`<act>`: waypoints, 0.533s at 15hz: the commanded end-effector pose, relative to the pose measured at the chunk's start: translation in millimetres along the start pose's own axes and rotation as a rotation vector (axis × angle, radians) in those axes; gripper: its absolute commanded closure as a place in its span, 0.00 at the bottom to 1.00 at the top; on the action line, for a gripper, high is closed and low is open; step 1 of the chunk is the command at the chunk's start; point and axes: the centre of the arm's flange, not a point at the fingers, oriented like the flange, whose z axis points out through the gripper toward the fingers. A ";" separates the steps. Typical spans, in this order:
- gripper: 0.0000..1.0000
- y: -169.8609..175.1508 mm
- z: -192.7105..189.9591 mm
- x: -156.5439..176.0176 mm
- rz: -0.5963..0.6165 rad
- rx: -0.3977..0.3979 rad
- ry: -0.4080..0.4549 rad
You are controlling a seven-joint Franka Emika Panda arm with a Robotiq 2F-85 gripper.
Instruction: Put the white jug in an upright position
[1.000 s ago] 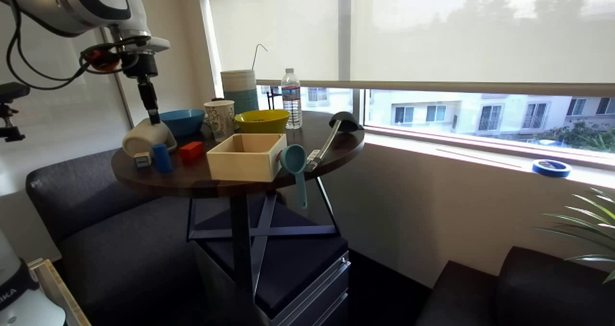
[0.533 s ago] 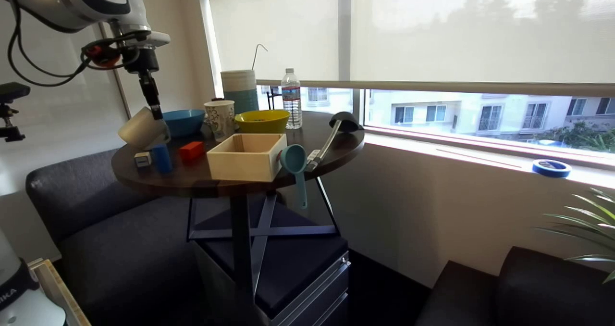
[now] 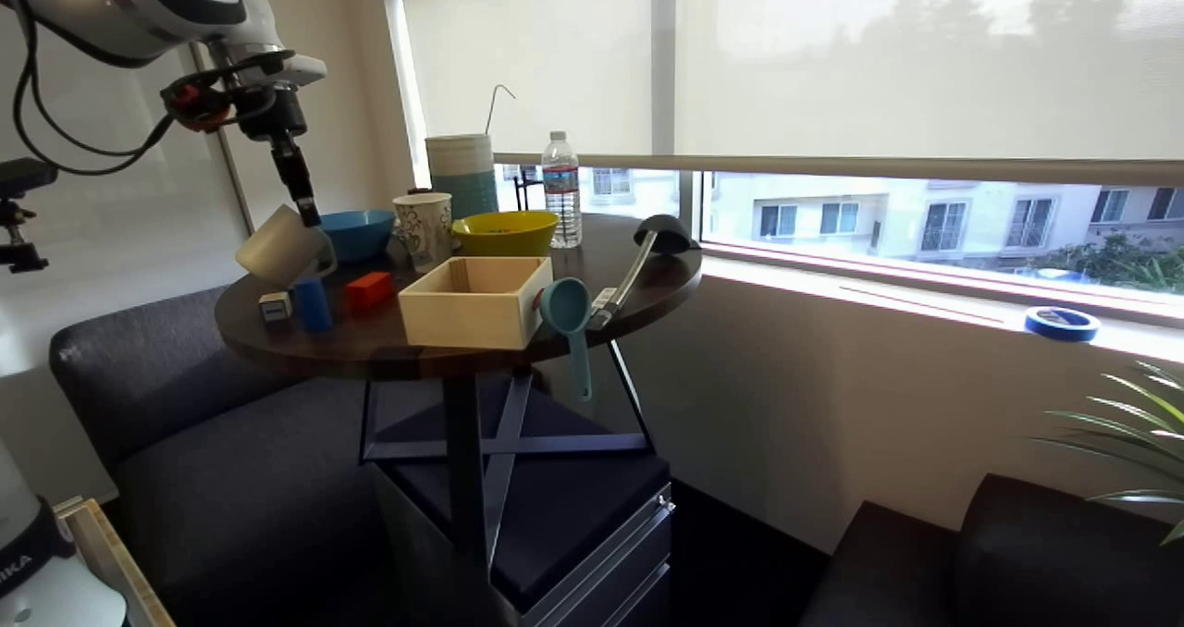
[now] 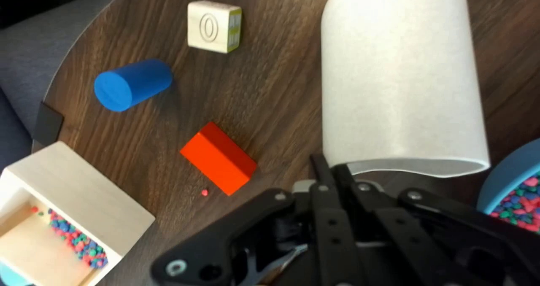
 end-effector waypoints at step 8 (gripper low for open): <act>0.99 42.4 1.1 -20.6 -0.354 0.220 0.291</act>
